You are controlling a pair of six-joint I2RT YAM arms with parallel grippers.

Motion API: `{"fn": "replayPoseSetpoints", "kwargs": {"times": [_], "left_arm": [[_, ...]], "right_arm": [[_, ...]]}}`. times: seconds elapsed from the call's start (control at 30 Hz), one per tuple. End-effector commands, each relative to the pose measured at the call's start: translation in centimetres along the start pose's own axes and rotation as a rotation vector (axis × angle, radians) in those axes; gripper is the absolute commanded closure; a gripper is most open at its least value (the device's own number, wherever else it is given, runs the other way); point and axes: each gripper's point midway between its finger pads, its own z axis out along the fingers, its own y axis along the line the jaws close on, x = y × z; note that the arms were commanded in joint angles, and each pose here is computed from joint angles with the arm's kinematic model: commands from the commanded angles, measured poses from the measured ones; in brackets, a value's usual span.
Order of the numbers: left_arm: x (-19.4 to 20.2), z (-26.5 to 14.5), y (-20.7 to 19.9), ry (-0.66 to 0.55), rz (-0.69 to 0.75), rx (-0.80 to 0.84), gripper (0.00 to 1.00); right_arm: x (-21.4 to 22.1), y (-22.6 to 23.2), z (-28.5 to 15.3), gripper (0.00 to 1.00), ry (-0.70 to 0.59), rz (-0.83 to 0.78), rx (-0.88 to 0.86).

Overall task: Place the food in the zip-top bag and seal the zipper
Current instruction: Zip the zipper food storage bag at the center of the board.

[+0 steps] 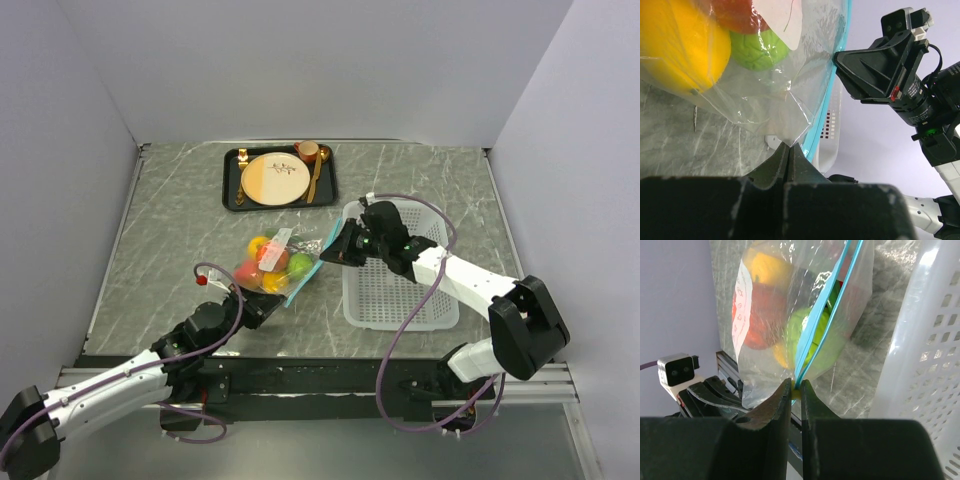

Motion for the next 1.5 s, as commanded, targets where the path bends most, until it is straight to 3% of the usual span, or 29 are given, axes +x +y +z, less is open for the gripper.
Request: {"fn": "replayPoseSetpoints", "kwargs": {"times": [0.0,0.83,1.03,1.37,1.4,1.47], "left_arm": [[-0.2,-0.1,2.7,-0.018,0.009,-0.065,0.99],[-0.6,-0.6,2.8,-0.038,-0.016,-0.060,0.99],[-0.5,-0.5,2.7,-0.035,-0.016,-0.058,0.99],[-0.7,-0.6,2.6,-0.043,-0.020,-0.056,0.99],[-0.8,-0.6,2.5,-0.046,-0.021,-0.052,0.99],[-0.8,-0.6,2.4,-0.047,-0.023,-0.049,0.99]], "right_arm": [[-4.9,1.1,-0.5,0.86,-0.138,-0.017,-0.012],[-9.1,0.3,-0.1,0.83,-0.223,0.073,-0.031],[-8.8,0.5,0.2,0.78,-0.202,0.069,-0.053],[-9.8,-0.5,0.3,0.82,-0.217,0.076,-0.036],[-9.8,-0.2,0.3,0.81,-0.216,0.069,-0.049],[-9.3,-0.2,0.2,0.70,-0.201,0.071,-0.065]]}}
